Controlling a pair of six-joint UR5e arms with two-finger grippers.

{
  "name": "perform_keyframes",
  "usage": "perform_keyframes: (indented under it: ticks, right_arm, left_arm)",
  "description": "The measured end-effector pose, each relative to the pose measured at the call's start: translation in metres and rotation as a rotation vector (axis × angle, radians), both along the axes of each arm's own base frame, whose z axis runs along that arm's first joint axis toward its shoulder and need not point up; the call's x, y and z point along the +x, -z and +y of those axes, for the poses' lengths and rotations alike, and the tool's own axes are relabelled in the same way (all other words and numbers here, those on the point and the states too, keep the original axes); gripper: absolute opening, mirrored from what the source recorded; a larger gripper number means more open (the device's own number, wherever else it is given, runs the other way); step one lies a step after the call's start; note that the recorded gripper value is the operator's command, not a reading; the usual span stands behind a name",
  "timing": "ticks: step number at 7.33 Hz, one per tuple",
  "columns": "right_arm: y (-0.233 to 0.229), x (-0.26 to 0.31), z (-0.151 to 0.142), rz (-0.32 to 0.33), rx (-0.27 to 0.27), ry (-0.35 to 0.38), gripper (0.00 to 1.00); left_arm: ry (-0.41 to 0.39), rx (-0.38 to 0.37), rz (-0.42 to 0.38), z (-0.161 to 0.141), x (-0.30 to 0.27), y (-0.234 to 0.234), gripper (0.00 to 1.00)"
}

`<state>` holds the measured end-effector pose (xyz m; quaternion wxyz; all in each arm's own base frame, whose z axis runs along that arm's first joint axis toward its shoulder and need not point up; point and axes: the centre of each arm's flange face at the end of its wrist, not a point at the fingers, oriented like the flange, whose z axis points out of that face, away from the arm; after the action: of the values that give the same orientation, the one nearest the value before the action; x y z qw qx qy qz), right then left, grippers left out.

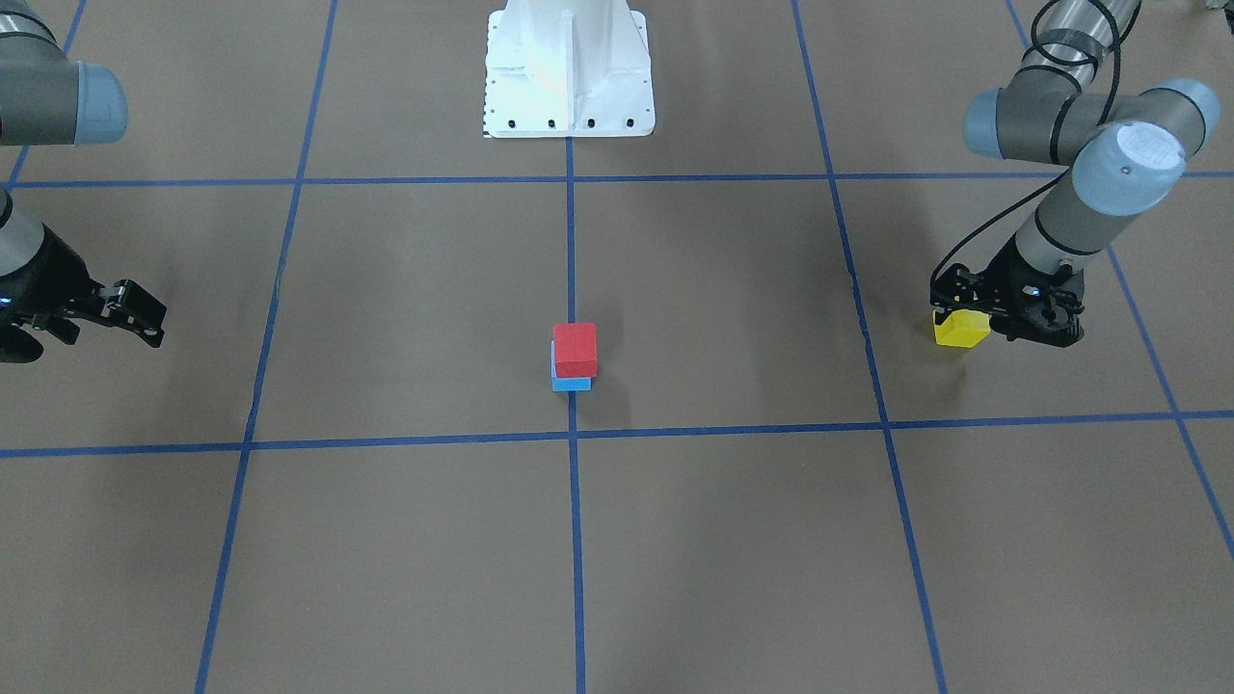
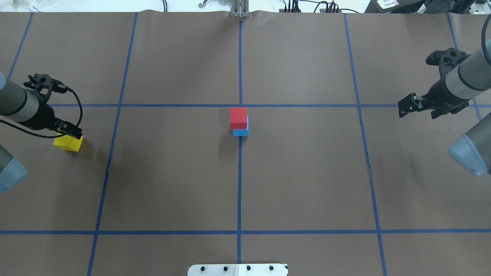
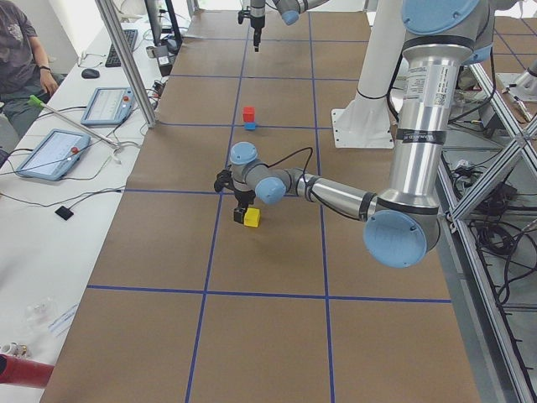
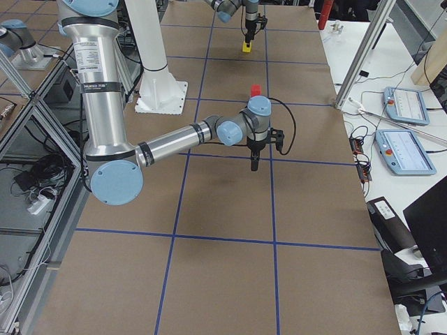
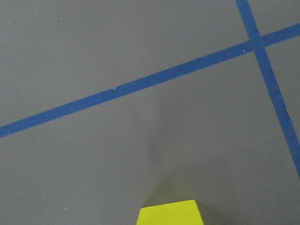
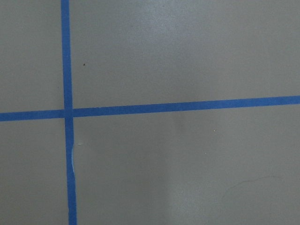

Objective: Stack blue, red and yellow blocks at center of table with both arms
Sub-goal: 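Lower the left gripper onto the yellow cube and close it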

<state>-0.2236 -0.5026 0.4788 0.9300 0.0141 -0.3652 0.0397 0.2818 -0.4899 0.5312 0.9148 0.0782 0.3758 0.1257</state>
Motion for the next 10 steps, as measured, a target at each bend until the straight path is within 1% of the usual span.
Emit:
perform_keyframes:
  ticks: [3,6,7,8,9,10]
  right_arm:
    - [0.001,0.0,0.0,-0.001,0.001,0.0,1.0]
    - [0.002,0.0,0.0,-0.002,0.002,0.0,1.0]
    - [0.002,0.0,0.0,-0.002,0.003,0.0,1.0]
    - [0.003,0.0,0.0,-0.003,0.004,0.0,1.0]
    - [0.004,0.0,0.001,-0.004,0.006,0.0,1.0]
    - [0.006,0.0,0.001,-0.007,0.009,0.0,1.0]
  left_arm:
    - [0.051,-0.081,0.022,0.002,0.001,-0.006,1.0]
    - [0.07,-0.108,0.018,0.003,0.001,-0.011,0.99]
    - [0.069,-0.111,0.017,0.003,0.002,-0.012,0.83]
    - [0.067,-0.114,0.014,0.003,0.004,-0.013,0.29]
    - [0.066,-0.118,0.012,0.003,0.005,-0.015,0.0]
    - [0.061,-0.123,0.016,0.004,0.005,-0.015,0.0]
